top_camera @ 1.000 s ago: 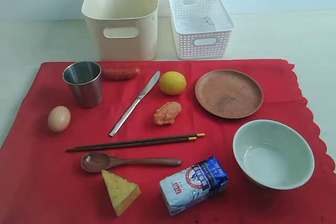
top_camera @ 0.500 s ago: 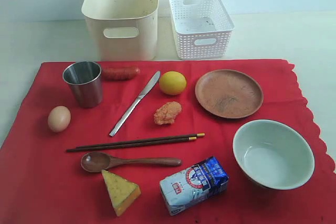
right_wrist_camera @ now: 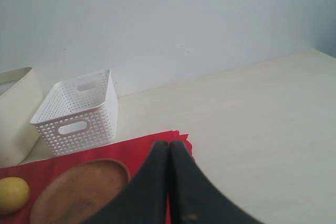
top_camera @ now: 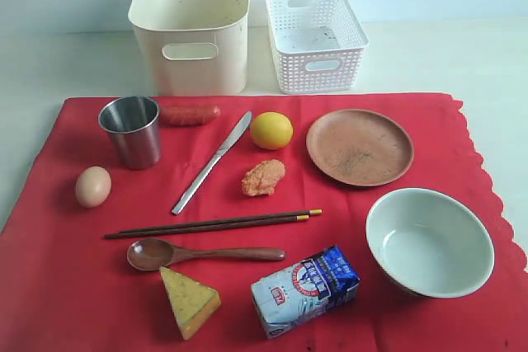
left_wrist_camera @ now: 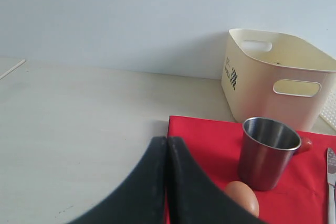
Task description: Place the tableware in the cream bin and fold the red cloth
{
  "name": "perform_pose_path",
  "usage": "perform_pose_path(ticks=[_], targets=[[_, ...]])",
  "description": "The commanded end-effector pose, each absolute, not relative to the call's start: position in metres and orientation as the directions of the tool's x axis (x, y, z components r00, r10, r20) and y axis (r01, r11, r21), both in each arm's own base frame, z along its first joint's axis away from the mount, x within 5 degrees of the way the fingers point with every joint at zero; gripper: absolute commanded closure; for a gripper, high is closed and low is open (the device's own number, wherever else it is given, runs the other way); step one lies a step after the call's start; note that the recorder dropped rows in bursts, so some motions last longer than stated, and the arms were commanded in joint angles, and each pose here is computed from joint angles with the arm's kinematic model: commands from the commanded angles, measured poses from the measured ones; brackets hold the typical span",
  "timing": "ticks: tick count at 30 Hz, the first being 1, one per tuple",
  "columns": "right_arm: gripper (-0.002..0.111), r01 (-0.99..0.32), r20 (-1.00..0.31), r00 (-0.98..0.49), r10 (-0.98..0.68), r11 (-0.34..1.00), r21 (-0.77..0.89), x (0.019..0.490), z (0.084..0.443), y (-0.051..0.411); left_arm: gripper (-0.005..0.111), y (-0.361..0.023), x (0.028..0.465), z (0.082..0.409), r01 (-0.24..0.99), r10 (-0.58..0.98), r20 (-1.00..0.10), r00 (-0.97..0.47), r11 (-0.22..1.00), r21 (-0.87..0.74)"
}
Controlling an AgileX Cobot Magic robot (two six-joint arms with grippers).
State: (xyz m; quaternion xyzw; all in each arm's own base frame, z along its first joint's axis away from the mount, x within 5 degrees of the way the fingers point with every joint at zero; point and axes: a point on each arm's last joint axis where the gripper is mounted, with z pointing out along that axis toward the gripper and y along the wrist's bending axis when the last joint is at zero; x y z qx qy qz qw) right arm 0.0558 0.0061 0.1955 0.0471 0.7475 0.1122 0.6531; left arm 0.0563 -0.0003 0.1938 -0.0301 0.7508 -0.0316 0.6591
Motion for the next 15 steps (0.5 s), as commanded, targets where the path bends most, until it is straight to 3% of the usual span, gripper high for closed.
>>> perform_pose_path(ticks=[1,7,15], targets=[[0.108,-0.081,-0.968,-0.129,0.215,0.971,0.226,0.056,0.195,0.006,0.104,0.0,0.056,0.194,-0.003,-0.092,-0.989,-0.119,0.996,-0.092],[0.108,-0.082,-0.969,-0.125,0.215,0.971,0.227,0.056,0.196,0.006,0.104,0.0,0.056,0.194,-0.003,-0.092,-0.989,-0.119,0.996,-0.092],[0.108,-0.108,-0.972,-0.005,0.235,0.966,0.234,0.056,0.207,0.006,0.104,0.0,0.056,0.194,-0.003,-0.092,-0.989,-0.119,0.996,-0.092]])
